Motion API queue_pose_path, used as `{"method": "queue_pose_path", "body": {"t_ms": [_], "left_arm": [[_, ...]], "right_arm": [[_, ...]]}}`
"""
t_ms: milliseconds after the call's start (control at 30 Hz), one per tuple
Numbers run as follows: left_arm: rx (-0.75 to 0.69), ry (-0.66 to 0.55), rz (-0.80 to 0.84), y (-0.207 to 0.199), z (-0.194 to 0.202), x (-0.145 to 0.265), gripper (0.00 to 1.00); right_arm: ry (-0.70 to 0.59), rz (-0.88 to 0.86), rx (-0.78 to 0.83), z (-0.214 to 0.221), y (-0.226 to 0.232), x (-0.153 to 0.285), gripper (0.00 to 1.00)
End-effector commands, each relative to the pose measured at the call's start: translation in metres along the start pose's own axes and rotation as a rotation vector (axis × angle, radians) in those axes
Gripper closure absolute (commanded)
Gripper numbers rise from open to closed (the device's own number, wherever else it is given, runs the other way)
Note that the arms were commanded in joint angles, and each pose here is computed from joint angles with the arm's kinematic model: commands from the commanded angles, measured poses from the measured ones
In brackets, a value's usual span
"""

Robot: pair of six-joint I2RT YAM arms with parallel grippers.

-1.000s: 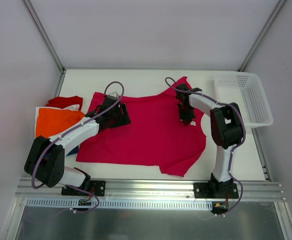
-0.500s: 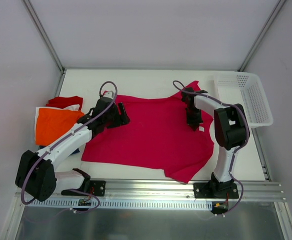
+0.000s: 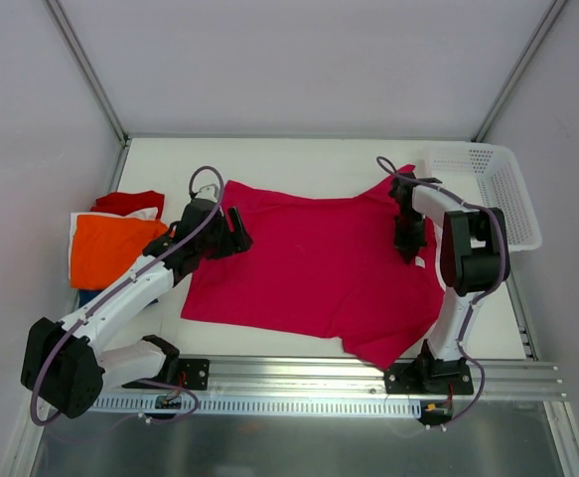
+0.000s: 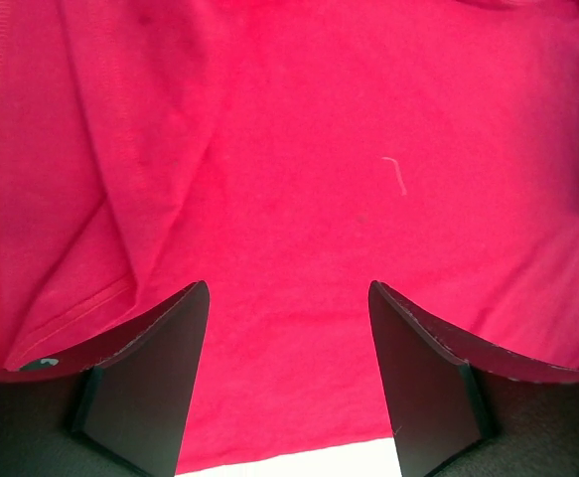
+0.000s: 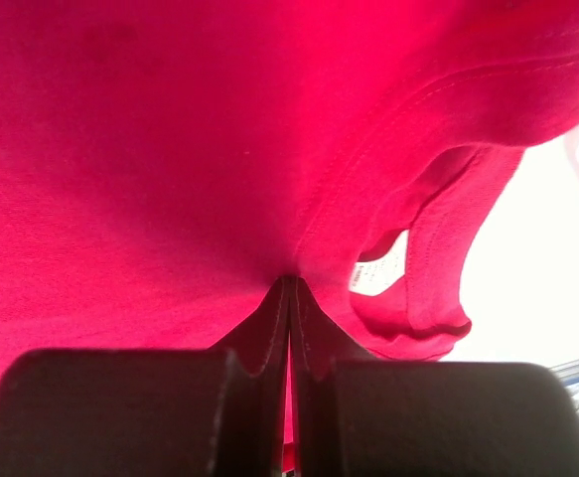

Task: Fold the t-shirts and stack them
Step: Flatten the tshirt out

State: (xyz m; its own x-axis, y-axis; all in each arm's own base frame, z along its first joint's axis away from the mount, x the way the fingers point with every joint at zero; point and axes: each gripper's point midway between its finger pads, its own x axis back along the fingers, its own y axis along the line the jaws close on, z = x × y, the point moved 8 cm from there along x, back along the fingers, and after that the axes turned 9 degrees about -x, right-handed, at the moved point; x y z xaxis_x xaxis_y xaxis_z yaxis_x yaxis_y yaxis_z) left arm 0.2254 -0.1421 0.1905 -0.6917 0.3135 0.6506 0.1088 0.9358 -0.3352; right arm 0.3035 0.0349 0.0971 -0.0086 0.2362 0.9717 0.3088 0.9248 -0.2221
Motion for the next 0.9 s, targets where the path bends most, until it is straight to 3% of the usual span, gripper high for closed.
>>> {"method": "queue_pose_path", "body": {"t_ms": [0,133,200,333,433,567,867], "left_arm": [[-0.004,-0.039,-0.077,0.008,-0.004,0.001,0.34],[-0.053,-0.093,-0.189,0.007,-0.036,-0.015,0.33],[-0.061,-0.102,-0.269,0.009,-0.053,-0.031,0.32],[-0.036,-0.137,-0.387,0.019,-0.086,-0.055,0.31],[0.001,-0.126,-0.449,0.032,-0.106,-0.081,0.29],[-0.003,-0.042,-0.549,0.050,-0.108,-0.122,0.27],[-0.015,0.082,-0.557,0.064,-0.110,-0.181,0.27]], "right_arm": [[-0.016,-0.007,0.031,-0.006,-0.010,0.019,0.99],[-0.101,-0.143,0.021,-0.010,-0.004,0.043,0.98],[-0.159,-0.247,0.020,-0.006,-0.003,0.066,0.92],[-0.302,-0.414,0.030,0.006,-0.007,0.108,0.44],[-0.426,-0.542,0.027,0.024,-0.016,0.138,0.29],[-0.540,-0.632,0.033,0.047,-0.029,0.160,0.21],[-0.637,-0.681,0.021,0.081,-0.049,0.174,0.20]]}}
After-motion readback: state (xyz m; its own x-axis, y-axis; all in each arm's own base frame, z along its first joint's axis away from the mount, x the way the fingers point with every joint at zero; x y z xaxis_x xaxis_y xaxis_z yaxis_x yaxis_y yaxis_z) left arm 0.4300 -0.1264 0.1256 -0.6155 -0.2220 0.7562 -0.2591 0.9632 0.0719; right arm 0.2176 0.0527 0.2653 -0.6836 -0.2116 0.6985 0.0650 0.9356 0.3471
